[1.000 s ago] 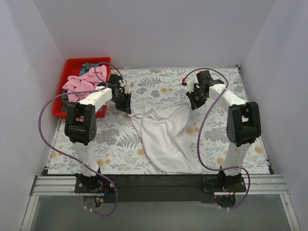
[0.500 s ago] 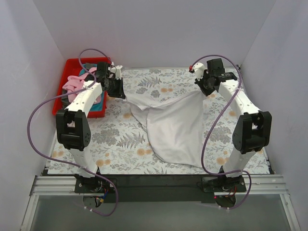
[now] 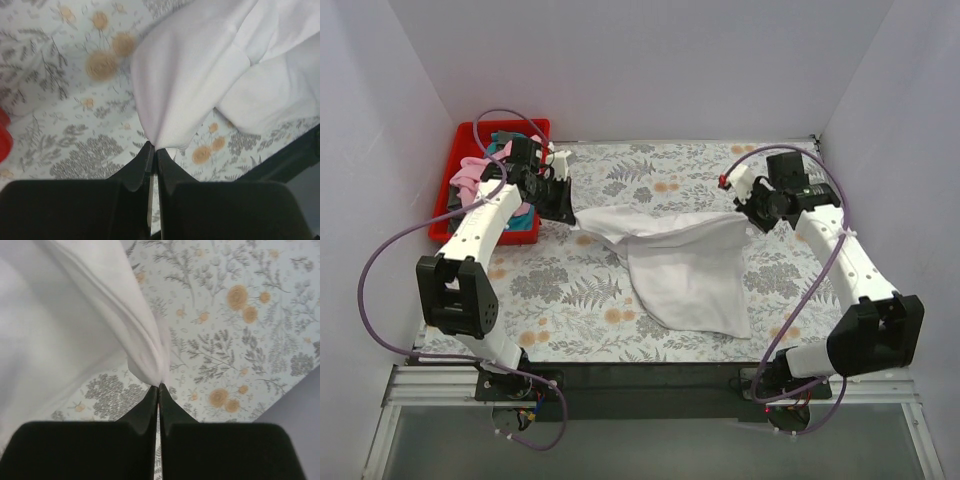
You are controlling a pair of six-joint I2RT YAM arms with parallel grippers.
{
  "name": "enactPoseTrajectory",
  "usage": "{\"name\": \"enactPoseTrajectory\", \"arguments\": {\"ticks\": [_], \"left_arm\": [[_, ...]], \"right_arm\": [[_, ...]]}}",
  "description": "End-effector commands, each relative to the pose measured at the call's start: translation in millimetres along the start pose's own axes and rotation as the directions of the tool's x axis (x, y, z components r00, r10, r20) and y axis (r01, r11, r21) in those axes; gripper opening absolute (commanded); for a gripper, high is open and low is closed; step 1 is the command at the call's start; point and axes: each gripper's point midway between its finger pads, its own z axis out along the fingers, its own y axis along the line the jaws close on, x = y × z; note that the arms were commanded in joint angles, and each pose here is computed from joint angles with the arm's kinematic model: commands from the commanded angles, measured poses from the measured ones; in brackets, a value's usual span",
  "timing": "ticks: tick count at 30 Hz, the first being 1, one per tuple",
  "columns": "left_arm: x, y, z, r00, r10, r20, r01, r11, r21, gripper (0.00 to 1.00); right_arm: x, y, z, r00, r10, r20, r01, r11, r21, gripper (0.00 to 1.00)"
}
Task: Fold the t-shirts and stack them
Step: Flatten the tshirt out
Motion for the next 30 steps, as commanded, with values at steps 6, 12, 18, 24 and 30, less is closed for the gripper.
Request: {"name": "enactPoseTrajectory", "arguments": {"ticks": [6,12,18,24,30], "left_arm": [[89,-16,-21,0.979,-0.028,-0.204,0.040,0.998,0.054,0.00],[81,-2,-8,0.976,-0.071,-0.206,0.071,0.997,-0.004,0.00],[65,9,8,0.971,-0.102,-0.215,0.100,0.995,-0.021,0.00],[42,21,22,0.968,-0.151,-0.200,0.151,0.988,-0.018,0.00],[24,32,30,0.971,-0.162,-0.177,0.159,0.987,-0.033,0.00]], "right_arm": [[45,152,-2,0.984,-0.157,-0.081,0.108,0.897,-0.430,0.44],[55,152,5,0.981,-0.141,-0.135,0.072,0.904,-0.422,0.56],[83,154,15,0.969,-0.169,-0.182,0.088,0.919,-0.385,0.39],[99,141,45,0.958,-0.185,-0.218,0.113,0.946,-0.303,0.41],[93,123,60,0.965,-0.127,-0.228,0.064,0.962,-0.266,0.46]]}}
